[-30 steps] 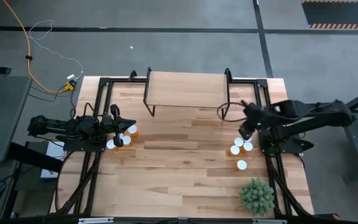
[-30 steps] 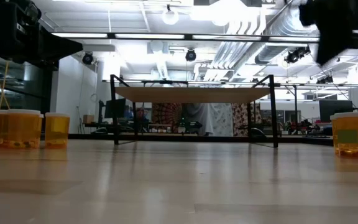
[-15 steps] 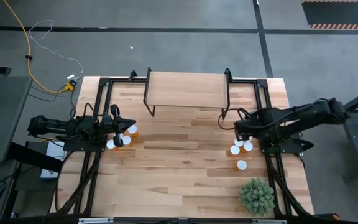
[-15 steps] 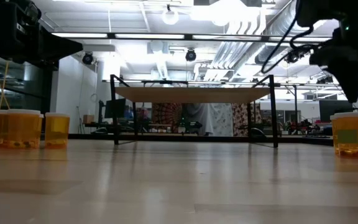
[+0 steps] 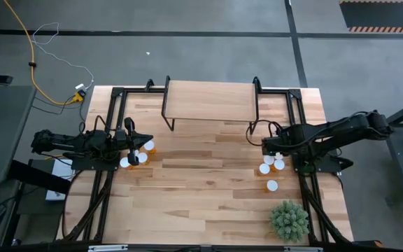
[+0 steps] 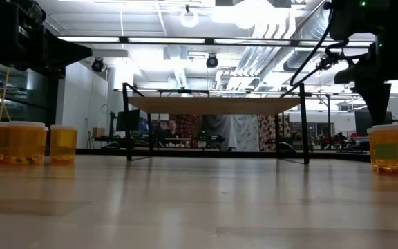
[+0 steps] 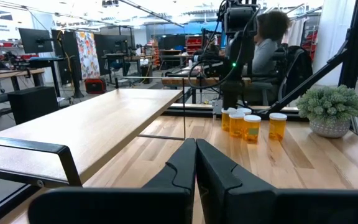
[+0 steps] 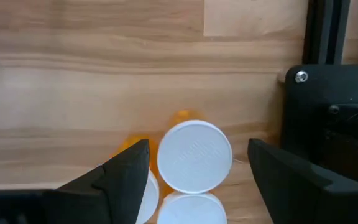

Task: Pick and place medicine bottles onto shelf by color
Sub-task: Put the yellow pill bottle on the shelf

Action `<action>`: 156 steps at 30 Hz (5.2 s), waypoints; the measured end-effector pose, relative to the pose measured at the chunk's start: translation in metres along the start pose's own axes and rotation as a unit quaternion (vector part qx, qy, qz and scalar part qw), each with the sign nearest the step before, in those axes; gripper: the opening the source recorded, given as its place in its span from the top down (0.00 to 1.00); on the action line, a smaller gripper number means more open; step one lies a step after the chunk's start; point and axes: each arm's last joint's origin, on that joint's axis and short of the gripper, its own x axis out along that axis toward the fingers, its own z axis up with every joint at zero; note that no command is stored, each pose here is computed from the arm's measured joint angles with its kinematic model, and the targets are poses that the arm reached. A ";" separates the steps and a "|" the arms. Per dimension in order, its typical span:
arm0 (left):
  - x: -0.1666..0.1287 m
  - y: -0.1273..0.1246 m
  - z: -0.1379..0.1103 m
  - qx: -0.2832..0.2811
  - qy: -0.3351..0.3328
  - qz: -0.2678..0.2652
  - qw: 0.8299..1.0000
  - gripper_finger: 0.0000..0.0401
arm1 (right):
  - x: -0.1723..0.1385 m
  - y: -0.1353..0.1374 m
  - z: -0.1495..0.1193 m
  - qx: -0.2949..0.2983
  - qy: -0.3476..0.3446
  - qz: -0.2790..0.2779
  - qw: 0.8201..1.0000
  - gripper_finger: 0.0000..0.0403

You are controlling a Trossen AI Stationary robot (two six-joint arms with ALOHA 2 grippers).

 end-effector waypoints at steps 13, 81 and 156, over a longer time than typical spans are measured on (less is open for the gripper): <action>0.000 0.000 0.000 0.000 0.000 0.000 1.000 1.00 | 0.011 0.008 -0.002 -0.009 -0.001 -0.043 0.999 0.35; 0.000 0.000 0.000 0.000 0.000 0.000 1.000 1.00 | -0.115 0.061 0.008 -0.258 -0.043 0.094 0.961 0.52; 0.000 0.000 0.000 0.000 0.000 0.000 1.000 1.00 | -0.102 0.152 0.249 -0.203 -0.073 -0.042 0.976 0.52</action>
